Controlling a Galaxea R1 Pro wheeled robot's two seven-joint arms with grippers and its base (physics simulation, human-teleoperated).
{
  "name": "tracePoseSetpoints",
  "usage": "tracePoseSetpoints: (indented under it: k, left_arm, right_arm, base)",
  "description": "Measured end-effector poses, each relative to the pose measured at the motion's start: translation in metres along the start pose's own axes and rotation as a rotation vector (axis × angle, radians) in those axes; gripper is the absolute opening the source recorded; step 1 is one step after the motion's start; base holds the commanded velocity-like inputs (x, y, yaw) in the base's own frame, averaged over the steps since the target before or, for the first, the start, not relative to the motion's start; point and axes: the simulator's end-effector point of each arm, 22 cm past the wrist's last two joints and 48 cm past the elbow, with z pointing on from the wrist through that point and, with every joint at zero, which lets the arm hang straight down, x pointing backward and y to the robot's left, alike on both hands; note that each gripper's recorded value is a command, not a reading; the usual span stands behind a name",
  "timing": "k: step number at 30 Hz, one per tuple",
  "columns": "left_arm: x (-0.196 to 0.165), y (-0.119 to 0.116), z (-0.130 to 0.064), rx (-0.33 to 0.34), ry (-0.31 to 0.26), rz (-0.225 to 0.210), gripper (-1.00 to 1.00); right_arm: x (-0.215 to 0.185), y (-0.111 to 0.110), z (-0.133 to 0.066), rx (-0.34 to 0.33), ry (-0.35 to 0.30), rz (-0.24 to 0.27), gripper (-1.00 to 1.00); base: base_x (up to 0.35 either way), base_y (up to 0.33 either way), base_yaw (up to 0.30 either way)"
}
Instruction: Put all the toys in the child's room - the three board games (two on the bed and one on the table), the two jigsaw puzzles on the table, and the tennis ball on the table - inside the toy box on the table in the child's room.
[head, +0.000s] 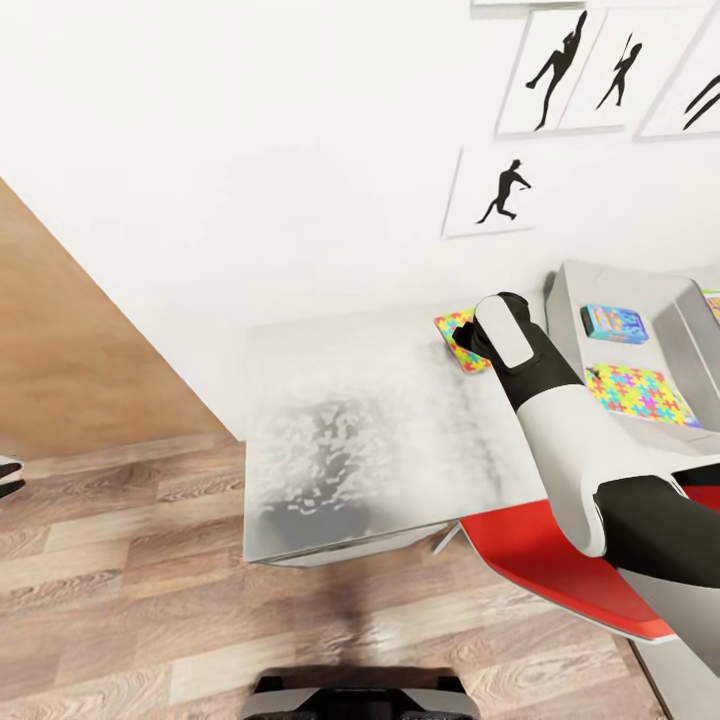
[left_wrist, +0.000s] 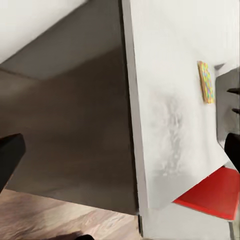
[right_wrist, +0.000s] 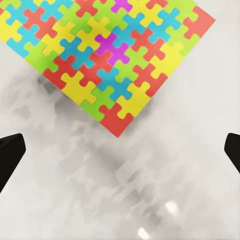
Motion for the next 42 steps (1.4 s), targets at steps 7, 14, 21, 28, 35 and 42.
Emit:
tracePoseSetpoints:
  k: [7, 14, 21, 28, 35, 42]
  left_arm:
    - [-0.016, -0.095, 0.057, 0.166, 0.073, 0.18, 1.0]
    - [-0.008, -0.157, 0.115, 0.327, 0.159, 0.272, 1.0]
    - [0.026, -0.23, 0.156, 0.505, 0.26, 0.381, 1.0]
    - [0.053, -0.283, 0.188, 0.645, 0.321, 0.421, 1.0]
    - [0.056, -0.321, 0.204, 0.735, 0.319, 0.449, 1.0]
    - [0.063, -0.334, 0.212, 0.77, 0.331, 0.446, 1.0]
  right_arm:
    - [-0.001, 0.003, 0.003, -0.003, 0.0, 0.001, 1.0]
    - [-0.005, 0.006, 0.006, -0.006, -0.003, 0.005, 1.0]
    - [-0.028, 0.017, -0.007, -0.029, -0.041, 0.013, 1.0]
    - [-0.039, 0.027, -0.019, -0.05, -0.069, 0.016, 1.0]
    - [-0.05, 0.027, -0.024, -0.054, -0.089, 0.021, 1.0]
    - [-0.056, 0.03, -0.029, -0.061, -0.097, 0.023, 1.0]
  base:
    - [0.0, 0.0, 0.0]
    - [0.0, 0.0, 0.0]
    - [0.0, 0.0, 0.0]
    - [0.0, 0.0, 0.0]
    - [0.0, 0.0, 0.0]
    - [0.0, 0.0, 0.0]
